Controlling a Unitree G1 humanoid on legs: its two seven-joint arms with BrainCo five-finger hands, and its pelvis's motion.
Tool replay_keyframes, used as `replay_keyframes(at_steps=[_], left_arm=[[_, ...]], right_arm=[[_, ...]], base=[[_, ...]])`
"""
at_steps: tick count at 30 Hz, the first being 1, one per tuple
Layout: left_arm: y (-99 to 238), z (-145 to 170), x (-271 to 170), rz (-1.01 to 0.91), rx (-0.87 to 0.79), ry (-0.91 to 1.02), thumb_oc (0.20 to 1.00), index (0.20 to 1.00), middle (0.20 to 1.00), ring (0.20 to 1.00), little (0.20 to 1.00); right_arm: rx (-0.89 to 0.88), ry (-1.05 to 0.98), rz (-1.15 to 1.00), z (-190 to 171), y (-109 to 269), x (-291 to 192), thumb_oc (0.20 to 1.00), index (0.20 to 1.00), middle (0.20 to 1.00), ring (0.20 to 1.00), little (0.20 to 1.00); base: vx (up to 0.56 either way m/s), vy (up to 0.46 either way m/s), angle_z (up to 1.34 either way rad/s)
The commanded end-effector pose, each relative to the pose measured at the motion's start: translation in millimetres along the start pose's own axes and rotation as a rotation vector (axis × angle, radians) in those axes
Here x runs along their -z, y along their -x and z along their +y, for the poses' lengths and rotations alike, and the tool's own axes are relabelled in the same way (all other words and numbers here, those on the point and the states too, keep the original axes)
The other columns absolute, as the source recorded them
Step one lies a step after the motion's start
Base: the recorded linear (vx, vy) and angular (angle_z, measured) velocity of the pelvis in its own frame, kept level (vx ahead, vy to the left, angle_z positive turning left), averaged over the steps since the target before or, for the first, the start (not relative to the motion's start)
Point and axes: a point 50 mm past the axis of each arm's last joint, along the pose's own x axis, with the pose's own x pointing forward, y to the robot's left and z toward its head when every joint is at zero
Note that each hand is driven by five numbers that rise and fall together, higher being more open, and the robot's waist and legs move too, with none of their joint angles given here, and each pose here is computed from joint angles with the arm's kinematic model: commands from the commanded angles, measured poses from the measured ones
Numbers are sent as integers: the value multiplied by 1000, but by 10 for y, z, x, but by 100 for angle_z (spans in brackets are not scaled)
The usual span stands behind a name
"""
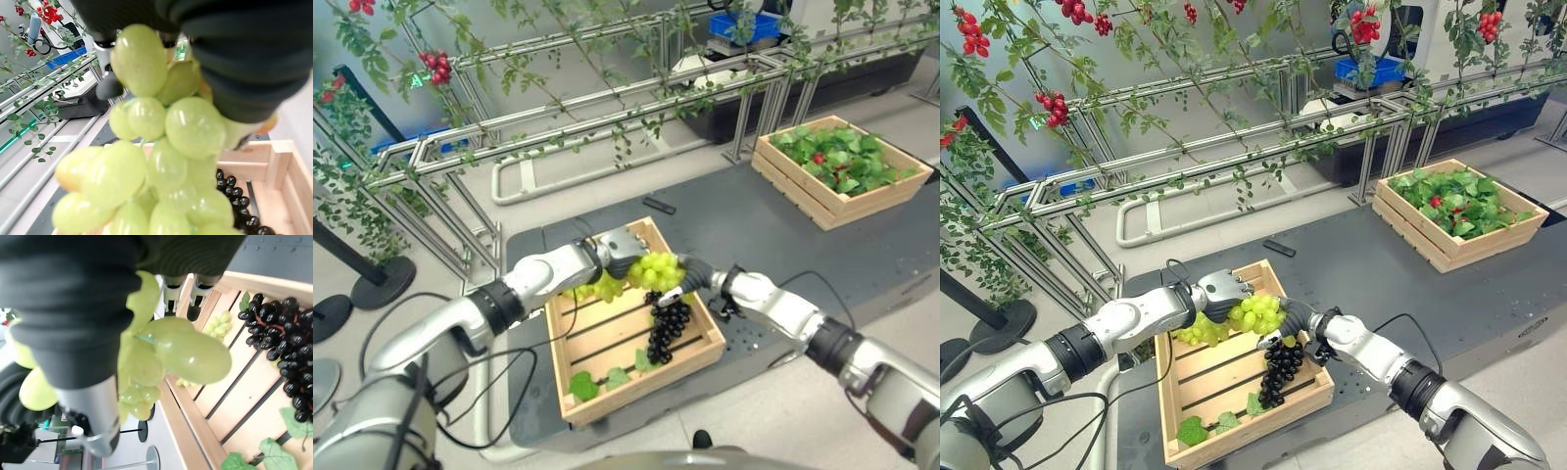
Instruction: Pick up the fruits from the basket on one side to the basket on the other side
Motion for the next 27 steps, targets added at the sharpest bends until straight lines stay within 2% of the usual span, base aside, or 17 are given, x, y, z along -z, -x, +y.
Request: replay_keyframes(at_steps=[1, 2, 3, 27], left_arm=[[-160, 360, -30, -24, -139, -9, 200, 200, 200, 200, 200], [-155, 345, -29, -22, -135, -10, 200, 200, 200, 200, 200], [-155, 345, -29, -22, -135, -10, 200, 200, 200, 200, 200], [-204, 223, -88, -3, -126, 20, 200, 200, 200, 200, 200]], right_arm=[[-76, 27, -296, 160, -202, -749, 545, 545, 545, 545, 545], [-80, 32, -300, 165, -198, -762, 269, 269, 269, 269, 269], [-80, 32, -300, 166, -197, -762, 200, 200, 200, 200, 200], [-46, 29, -331, 133, -83, -716, 200, 200, 200, 200, 200]], base=[[0, 0, 0], [0, 0, 0], [0, 0, 0], [0, -6, 2]])
